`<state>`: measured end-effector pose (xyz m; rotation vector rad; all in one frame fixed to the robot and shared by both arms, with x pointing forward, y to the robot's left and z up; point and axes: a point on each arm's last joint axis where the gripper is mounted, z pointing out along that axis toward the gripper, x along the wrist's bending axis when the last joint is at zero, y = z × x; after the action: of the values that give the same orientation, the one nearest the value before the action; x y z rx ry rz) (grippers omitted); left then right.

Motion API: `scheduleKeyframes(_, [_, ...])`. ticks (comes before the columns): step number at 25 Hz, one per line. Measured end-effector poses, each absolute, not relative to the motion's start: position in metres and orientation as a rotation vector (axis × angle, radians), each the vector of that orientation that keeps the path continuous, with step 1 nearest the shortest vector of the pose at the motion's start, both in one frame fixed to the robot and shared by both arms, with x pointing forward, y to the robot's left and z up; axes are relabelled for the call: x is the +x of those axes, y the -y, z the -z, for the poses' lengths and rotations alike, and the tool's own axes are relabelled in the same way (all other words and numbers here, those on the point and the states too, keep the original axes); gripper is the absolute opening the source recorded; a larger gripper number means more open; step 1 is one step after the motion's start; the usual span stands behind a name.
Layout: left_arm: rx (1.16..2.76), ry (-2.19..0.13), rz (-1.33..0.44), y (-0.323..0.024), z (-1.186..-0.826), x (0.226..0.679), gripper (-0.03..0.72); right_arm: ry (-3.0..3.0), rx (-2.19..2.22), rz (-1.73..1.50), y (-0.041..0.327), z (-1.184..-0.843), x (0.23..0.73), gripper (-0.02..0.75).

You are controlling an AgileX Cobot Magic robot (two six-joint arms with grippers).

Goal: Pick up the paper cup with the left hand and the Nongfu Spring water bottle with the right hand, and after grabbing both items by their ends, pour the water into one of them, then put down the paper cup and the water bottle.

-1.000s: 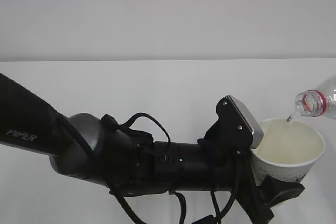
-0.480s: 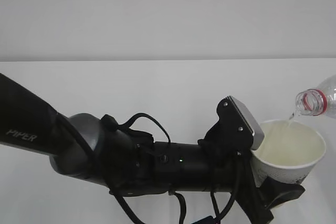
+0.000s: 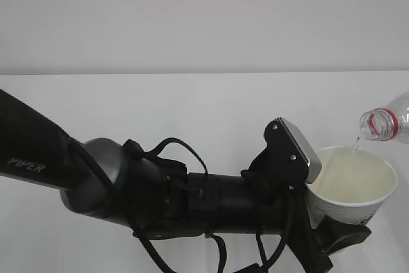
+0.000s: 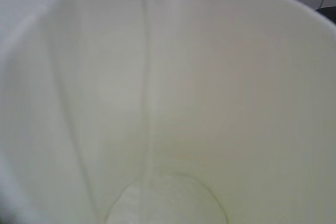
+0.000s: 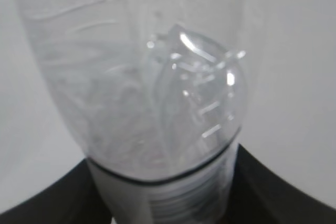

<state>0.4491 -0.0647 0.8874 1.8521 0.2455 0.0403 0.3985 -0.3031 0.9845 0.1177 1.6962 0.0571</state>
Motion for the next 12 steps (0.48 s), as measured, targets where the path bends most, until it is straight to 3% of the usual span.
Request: scheduleKeyframes(12, [1.842, -0.273, -0.044, 0.0646, -0.8879, 0.4506, 0.546, -1.695, 0.116, -0.055, 0.3031, -0.9846, 0.3985, 0.413])
